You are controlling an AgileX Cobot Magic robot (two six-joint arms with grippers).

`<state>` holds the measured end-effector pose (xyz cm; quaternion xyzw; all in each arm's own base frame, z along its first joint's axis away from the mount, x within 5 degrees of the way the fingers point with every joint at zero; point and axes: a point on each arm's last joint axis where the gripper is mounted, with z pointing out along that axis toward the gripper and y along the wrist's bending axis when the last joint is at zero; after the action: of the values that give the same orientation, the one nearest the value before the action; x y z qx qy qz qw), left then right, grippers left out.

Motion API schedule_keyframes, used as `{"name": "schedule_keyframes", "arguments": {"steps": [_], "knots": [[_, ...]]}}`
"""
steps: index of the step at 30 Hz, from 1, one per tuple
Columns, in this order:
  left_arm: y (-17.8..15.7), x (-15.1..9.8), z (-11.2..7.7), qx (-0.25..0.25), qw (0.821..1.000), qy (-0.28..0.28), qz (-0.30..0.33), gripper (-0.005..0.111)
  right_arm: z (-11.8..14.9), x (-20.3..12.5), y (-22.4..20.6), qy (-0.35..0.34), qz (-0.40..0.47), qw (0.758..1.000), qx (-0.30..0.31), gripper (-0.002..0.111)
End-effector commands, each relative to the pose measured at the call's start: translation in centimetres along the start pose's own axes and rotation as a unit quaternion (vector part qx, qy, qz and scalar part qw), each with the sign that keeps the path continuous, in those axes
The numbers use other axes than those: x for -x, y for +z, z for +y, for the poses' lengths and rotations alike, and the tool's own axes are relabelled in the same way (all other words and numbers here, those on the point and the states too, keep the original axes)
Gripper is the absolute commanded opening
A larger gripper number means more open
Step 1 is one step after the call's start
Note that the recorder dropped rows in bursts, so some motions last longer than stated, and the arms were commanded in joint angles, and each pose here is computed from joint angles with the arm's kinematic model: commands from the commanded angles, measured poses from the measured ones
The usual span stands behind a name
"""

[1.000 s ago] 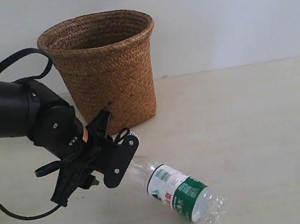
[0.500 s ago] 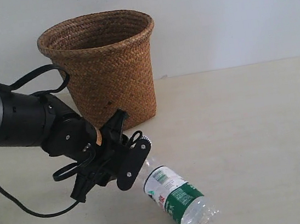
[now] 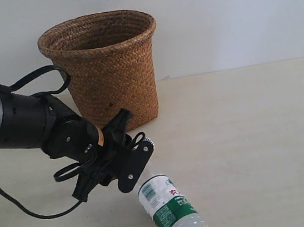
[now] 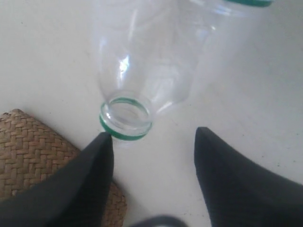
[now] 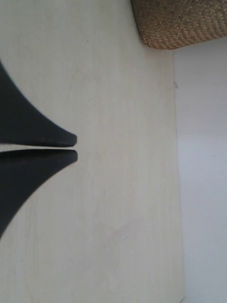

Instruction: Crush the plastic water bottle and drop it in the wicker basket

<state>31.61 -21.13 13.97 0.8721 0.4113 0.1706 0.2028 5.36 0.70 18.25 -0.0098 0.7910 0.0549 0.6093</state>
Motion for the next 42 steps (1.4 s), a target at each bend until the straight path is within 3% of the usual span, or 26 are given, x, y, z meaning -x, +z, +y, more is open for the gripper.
{"name": "schedule_keyframes", "arguments": {"steps": [1,10,16,25,33,37,42], "knots": [[0.7,0.4,0.3,0.021,0.999,0.028,-0.006,0.047,0.0,0.1,0.0,0.0,-0.005,1.0,-0.001,0.0],[0.9,0.4,0.7,0.042,0.998,0.043,-0.006,0.031,0.0,0.1,0.0,0.0,-0.005,1.0,-0.001,0.0],[1.7,0.5,0.3,0.032,0.998,0.044,-0.008,0.031,0.0,0.1,0.0,0.0,-0.005,1.0,-0.001,0.0],[1.7,0.6,1.0,0.057,0.998,0.026,-0.013,0.048,0.0,0.1,0.0,0.0,-0.005,1.0,-0.001,0.0],[1.8,0.5,0.9,0.048,0.998,0.026,-0.011,0.049,0.0,0.1,0.0,0.0,-0.005,1.0,-0.001,0.0],[1.8,0.5,0.8,0.046,0.999,0.026,-0.011,0.041,0.0,0.1,0.0,0.0,-0.005,1.0,-0.001,0.0],[1.8,0.7,0.8,0.047,0.998,0.028,-0.012,0.02,0.0,0.1,0.0,0.0,-0.005,1.0,-0.001,0.0]]}}
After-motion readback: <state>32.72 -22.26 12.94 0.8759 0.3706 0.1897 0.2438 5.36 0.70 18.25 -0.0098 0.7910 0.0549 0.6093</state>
